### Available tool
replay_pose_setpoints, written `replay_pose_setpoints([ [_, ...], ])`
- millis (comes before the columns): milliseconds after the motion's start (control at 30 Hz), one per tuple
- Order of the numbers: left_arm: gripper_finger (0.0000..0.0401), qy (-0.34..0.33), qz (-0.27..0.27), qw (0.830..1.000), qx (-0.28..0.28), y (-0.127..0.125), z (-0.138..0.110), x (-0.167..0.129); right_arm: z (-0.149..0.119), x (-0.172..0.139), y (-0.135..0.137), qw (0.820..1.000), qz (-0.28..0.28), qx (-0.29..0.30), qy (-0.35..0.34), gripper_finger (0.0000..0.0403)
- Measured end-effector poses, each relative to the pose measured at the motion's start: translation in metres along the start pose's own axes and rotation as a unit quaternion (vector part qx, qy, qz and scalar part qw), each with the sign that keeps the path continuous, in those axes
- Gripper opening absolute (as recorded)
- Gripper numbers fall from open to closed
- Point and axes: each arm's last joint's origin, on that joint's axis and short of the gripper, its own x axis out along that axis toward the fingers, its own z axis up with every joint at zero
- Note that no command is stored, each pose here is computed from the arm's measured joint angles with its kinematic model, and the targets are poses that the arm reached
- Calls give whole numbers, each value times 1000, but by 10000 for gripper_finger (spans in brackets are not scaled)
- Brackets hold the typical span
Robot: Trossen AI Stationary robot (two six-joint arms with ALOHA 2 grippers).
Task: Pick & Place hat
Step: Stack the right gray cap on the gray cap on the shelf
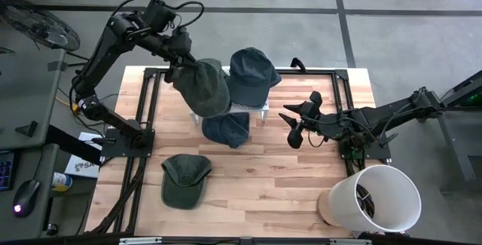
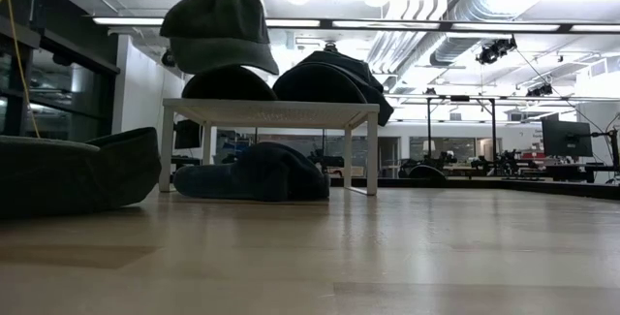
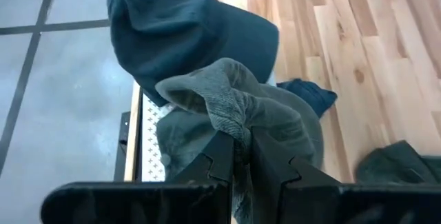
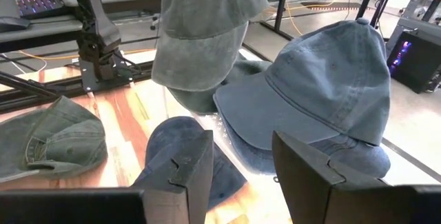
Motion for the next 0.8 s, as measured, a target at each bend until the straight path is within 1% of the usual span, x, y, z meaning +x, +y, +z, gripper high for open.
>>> replay_pose_setpoints([
  [100, 22, 4, 7, 1000, 0, 6, 2, 7, 0, 0, 0, 1000, 0, 0, 0, 142],
  [233, 22, 16, 0, 1000, -6, 13, 2, 19, 0, 0, 0, 1000, 0, 0, 0, 142],
  [367, 22, 41, 14, 999, -3, 22, 2, 32, 0, 0, 0, 1000, 0, 0, 0, 142],
  [567, 22, 38, 28, 999, 9, 34, 5, 46, 0, 0, 0, 1000, 0, 0, 0, 142],
  [800, 22, 58, 46, 997, 11, 42, 5, 58, 0, 0, 0, 1000, 0, 0, 0, 142],
])
